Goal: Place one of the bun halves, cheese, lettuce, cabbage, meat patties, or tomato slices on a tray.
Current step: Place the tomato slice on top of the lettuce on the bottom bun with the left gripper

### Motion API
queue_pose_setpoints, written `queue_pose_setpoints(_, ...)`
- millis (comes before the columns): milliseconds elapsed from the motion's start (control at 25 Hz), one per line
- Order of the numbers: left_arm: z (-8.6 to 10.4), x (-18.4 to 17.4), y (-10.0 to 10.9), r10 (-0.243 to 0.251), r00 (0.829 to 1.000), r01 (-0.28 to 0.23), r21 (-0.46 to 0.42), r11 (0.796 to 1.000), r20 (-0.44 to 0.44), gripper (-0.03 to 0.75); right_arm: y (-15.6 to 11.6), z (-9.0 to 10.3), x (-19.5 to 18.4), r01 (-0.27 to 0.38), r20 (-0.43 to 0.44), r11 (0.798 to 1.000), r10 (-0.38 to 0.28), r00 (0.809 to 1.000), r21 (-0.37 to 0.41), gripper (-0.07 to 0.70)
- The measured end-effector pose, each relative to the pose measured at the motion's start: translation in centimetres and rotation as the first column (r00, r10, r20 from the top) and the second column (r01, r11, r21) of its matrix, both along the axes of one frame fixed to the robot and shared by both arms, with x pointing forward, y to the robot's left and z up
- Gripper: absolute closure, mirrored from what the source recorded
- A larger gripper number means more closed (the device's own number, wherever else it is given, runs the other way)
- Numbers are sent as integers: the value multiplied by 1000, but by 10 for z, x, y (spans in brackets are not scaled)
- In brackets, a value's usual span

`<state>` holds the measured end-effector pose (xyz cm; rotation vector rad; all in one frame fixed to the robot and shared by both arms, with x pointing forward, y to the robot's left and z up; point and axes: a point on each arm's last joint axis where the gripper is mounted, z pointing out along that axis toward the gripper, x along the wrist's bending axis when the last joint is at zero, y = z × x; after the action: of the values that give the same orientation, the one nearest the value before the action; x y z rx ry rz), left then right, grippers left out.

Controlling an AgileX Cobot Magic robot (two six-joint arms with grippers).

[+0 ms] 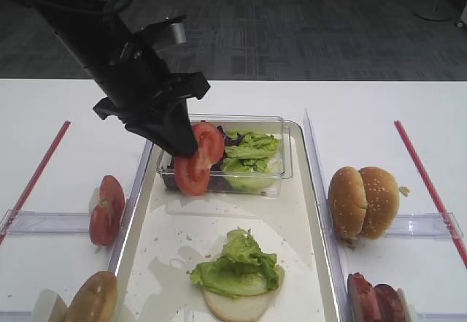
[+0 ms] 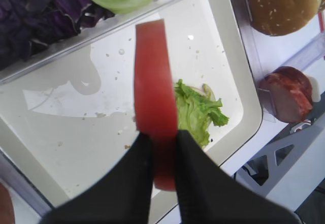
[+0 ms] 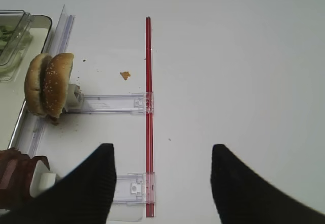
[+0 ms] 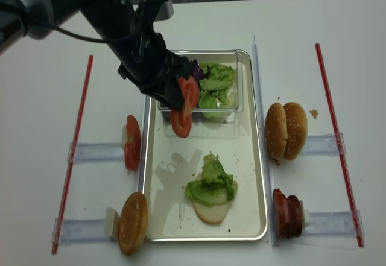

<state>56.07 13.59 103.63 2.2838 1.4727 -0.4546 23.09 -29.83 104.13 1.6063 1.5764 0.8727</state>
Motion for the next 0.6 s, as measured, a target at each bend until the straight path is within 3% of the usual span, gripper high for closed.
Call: queue_pose_setpoints(600,6,-2,-9,32,998,-37,-118,992,-45,642,0,0,0,0,0,1000,0,1000,0,186)
